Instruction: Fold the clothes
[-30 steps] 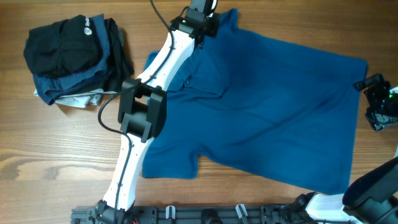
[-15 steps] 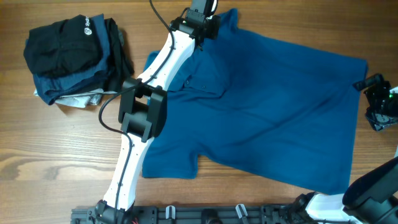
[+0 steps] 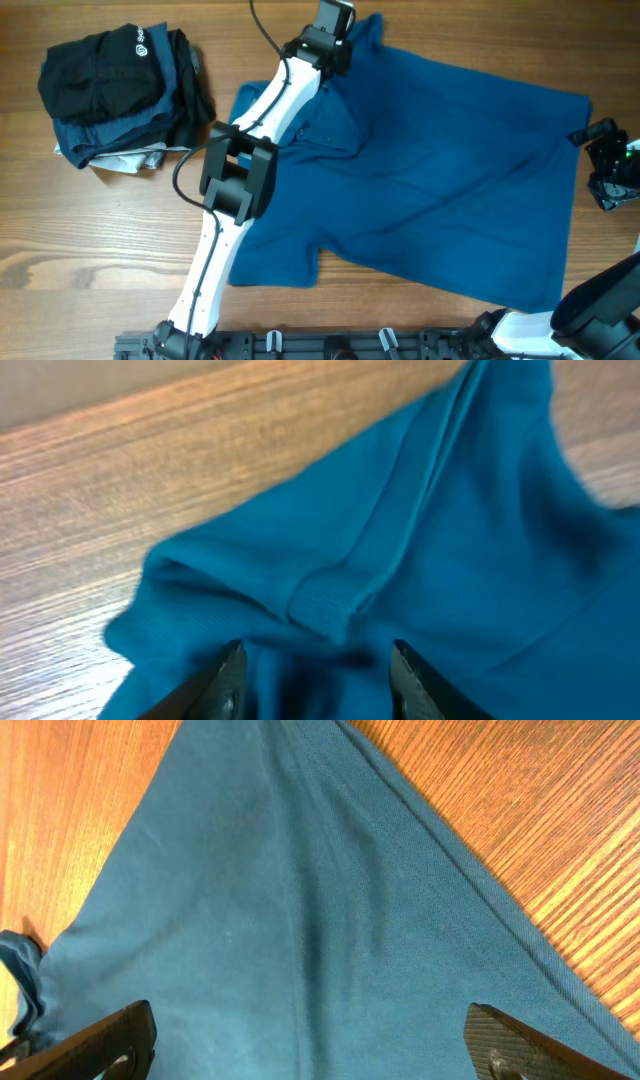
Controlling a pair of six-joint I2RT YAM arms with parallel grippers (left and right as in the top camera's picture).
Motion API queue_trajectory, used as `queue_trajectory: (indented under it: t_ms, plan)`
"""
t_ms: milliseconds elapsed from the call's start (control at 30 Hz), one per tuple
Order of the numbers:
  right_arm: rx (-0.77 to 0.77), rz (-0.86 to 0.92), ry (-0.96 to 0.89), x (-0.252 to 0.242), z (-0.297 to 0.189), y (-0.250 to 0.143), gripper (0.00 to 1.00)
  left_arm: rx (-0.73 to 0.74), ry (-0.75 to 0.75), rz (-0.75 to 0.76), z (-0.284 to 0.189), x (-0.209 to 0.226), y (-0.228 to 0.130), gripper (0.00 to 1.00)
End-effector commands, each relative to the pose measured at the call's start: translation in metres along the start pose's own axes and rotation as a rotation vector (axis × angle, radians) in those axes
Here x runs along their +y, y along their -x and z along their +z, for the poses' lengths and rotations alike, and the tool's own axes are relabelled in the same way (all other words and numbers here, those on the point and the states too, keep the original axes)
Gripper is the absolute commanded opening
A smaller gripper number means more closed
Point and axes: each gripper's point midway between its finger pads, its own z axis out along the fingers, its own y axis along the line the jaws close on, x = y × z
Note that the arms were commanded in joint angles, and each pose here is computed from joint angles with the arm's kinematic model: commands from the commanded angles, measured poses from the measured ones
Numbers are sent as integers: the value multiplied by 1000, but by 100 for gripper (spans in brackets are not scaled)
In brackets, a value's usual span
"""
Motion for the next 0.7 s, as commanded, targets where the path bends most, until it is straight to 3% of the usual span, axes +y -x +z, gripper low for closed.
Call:
queue_trajectory:
  t_ms: [0,300,667]
  plan:
    - [-23,-20,28,9,-9,4,100,-26,99,32,5,11,2,47]
    - [-23,-20,28,9,-9,4,100,-131,155,4,1,20,27,46]
    - [-23,-20,28,9,-9,4,100,-129,150,9,1,17,27,46]
